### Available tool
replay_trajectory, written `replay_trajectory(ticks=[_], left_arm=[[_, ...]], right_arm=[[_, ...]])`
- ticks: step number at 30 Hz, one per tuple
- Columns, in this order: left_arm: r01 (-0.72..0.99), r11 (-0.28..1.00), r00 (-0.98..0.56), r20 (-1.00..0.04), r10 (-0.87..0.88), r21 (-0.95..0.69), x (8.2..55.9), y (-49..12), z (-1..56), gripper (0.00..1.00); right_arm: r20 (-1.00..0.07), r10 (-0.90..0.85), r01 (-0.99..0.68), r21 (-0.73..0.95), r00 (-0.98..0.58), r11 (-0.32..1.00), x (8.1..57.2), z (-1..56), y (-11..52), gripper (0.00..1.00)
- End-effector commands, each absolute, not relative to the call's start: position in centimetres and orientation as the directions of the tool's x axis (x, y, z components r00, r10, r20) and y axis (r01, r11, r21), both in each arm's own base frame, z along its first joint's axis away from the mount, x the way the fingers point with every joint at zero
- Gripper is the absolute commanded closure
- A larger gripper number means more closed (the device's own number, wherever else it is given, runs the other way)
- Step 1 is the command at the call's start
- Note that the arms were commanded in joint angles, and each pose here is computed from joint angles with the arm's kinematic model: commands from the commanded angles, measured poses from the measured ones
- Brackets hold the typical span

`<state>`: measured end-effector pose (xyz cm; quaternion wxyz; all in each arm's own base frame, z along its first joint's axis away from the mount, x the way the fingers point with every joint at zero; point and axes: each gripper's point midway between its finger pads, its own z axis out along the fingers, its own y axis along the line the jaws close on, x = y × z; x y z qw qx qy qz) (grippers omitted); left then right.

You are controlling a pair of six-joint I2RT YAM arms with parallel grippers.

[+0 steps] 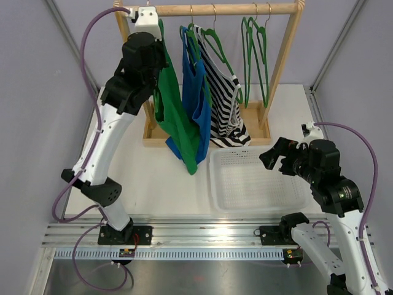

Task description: Remove the tank top from the hanger

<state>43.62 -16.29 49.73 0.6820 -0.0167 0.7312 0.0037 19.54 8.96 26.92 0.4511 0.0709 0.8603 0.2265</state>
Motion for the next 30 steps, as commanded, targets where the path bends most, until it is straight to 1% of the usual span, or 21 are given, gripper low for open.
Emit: replay_trajectory(ticks=[1,5,8,11,12,14,15,17,18,19,20,22,23,24,25,26,27,29,30], left_arm=[[0.052,0.987,0.066,-0.985,-0.156,-0.153,39.6,-15.3,55.6,1.00],[0.093,0.979,-0.002,-0.983,-0.184,-0.183,37.1,-14.9,53.9,1.00],[0.125,0.970,-0.045,-0.978,-0.205,-0.209,35.4,-14.8,52.5,1.00],[0.183,0.952,-0.101,-0.968,-0.229,-0.245,32.3,-14.4,50.8,1.00],[0.207,0.944,-0.122,-0.964,-0.234,-0.256,31.5,-14.6,50.2,1.00],[0.218,0.937,-0.160,-0.957,-0.242,-0.273,29.2,-13.7,48.4,1.00],[0.219,0.934,-0.169,-0.954,-0.249,-0.282,28.4,-13.4,47.8,1.00],[0.194,0.929,-0.200,-0.939,-0.278,-0.316,26.3,-12.0,46.0,1.00],[0.190,0.924,-0.213,-0.933,-0.291,-0.332,25.6,-11.7,45.4,1.00],[0.194,0.909,-0.216,-0.920,-0.327,-0.369,24.3,-11.2,45.4,1.00],[0.210,0.906,-0.277,-0.911,-0.305,-0.368,23.5,-11.7,43.3,1.00],[0.220,0.895,-0.322,-0.895,-0.308,-0.387,21.6,-11.3,41.8,1.00],[0.216,0.899,-0.371,-0.884,-0.285,-0.381,21.4,-11.5,39.5,1.00],[0.256,0.884,-0.409,-0.872,-0.268,-0.392,20.6,-12.3,38.3,1.00],[0.276,0.872,-0.422,-0.866,-0.268,-0.405,19.5,-12.2,37.5,1.00],[0.276,0.872,-0.474,-0.846,-0.243,-0.405,19.2,-12.7,34.9,1.00],[0.310,0.850,-0.508,-0.830,-0.230,-0.425,18.4,-13.4,33.7,1.00],[0.332,0.822,-0.545,-0.806,-0.232,-0.462,17.5,-14.1,32.2,1.00],[0.349,0.803,-0.580,-0.785,-0.220,-0.483,16.6,-14.5,30.4,1.00]], right_arm=[[-0.764,0.323,-0.139,0.470,-0.559,0.872,20.0,27.8,9.8,0.00],[-0.770,0.309,-0.166,0.469,-0.558,0.868,20.3,28.0,10.2,0.01],[-0.782,0.293,-0.221,0.475,-0.550,0.852,20.4,28.6,11.0,0.00],[-0.796,0.267,-0.330,0.495,-0.544,0.804,20.5,29.6,12.7,0.01],[-0.799,0.255,-0.400,0.515,-0.545,0.758,20.2,30.3,14.0,0.01],[-0.794,0.233,-0.484,0.544,-0.562,0.686,19.9,30.9,15.6,0.00],[-0.792,0.234,-0.566,0.577,-0.564,0.589,19.1,32.3,17.3,0.00],[-0.773,0.241,-0.613,0.619,-0.587,0.491,18.8,32.4,18.7,0.00],[-0.781,0.270,-0.657,0.621,-0.563,0.427,18.9,33.9,19.3,0.01],[-0.779,0.284,-0.665,0.625,-0.559,0.409,19.2,34.0,19.6,0.01],[-0.762,0.279,-0.656,0.646,-0.584,0.391,19.6,32.9,20.2,0.01],[-0.765,0.303,-0.671,0.645,-0.569,0.367,20.4,33.2,21.0,0.00],[-0.755,0.287,-0.672,0.656,-0.590,0.343,20.5,32.1,22.1,0.00],[-0.761,0.311,-0.686,0.648,-0.569,0.330,20.9,32.6,22.8,0.00],[-0.752,0.307,-0.675,0.659,-0.584,0.331,21.5,31.7,23.6,0.01],[-0.749,0.303,-0.673,0.663,-0.590,0.327,21.5,31.1,24.4,0.00],[-0.762,0.305,-0.694,0.647,-0.571,0.316,21.2,31.4,25.9,0.01],[-0.761,0.303,-0.685,0.648,-0.573,0.332,21.5,30.2,27.6,0.00],[-0.769,0.343,-0.682,0.638,-0.539,0.358,21.8,30.4,28.6,0.01]])
